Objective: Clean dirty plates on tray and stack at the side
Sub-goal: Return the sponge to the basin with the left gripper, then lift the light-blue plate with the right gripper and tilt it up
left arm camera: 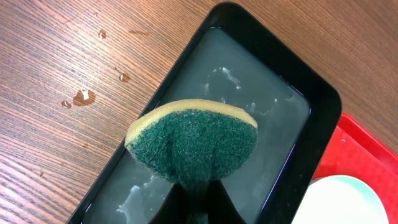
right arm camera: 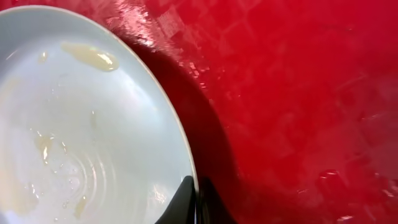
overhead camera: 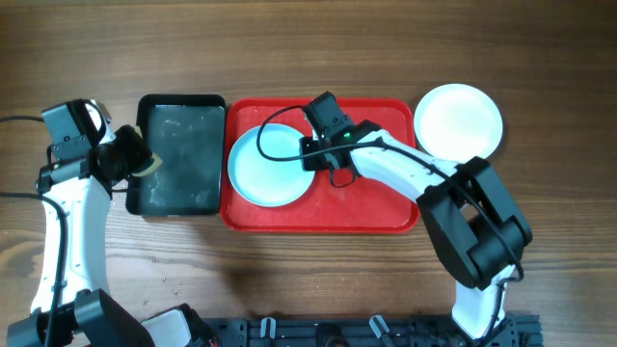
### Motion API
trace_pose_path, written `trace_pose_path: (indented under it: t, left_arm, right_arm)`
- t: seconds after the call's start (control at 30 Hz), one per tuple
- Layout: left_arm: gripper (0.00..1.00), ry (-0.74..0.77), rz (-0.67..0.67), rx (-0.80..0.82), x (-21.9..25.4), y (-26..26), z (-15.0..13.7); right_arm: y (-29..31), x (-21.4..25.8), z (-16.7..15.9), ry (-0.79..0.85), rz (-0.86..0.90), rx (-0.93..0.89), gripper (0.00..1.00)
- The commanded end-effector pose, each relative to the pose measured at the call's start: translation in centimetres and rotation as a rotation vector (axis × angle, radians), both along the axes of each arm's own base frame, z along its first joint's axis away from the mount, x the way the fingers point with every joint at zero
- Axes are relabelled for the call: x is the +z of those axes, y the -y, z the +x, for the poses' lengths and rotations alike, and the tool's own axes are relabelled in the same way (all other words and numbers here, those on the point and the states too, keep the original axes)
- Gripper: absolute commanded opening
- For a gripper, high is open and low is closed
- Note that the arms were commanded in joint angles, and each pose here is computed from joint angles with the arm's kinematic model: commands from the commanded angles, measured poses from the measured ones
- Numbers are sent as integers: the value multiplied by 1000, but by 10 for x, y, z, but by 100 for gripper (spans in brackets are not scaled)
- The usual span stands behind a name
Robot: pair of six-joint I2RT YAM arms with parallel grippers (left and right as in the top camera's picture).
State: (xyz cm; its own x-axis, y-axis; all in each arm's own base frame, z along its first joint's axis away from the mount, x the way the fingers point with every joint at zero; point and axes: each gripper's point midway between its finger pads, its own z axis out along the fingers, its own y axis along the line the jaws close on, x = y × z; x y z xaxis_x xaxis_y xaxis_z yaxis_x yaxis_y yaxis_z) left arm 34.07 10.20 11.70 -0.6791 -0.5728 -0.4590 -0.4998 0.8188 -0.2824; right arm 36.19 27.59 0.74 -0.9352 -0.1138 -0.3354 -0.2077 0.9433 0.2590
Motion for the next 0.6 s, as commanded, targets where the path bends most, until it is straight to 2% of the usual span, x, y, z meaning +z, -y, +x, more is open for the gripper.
trace_pose_path:
  t: [0.0,0.17,0.4,0.57]
  left_arm:
    - [4,27,-5,11,8,0,0]
    - [4,33,6,26,11,-2,-1]
    - [4,22,25,69,10,-9,-3]
    - [4,19,23,69,10,-9,-4]
  right_arm:
    - [7,54,29,130,0,-61,4]
    - [17,131,52,334,13,-132,4]
    - [-18,173,74,519,159,-165,4]
    - [-71,170,65,593,220,-140,4]
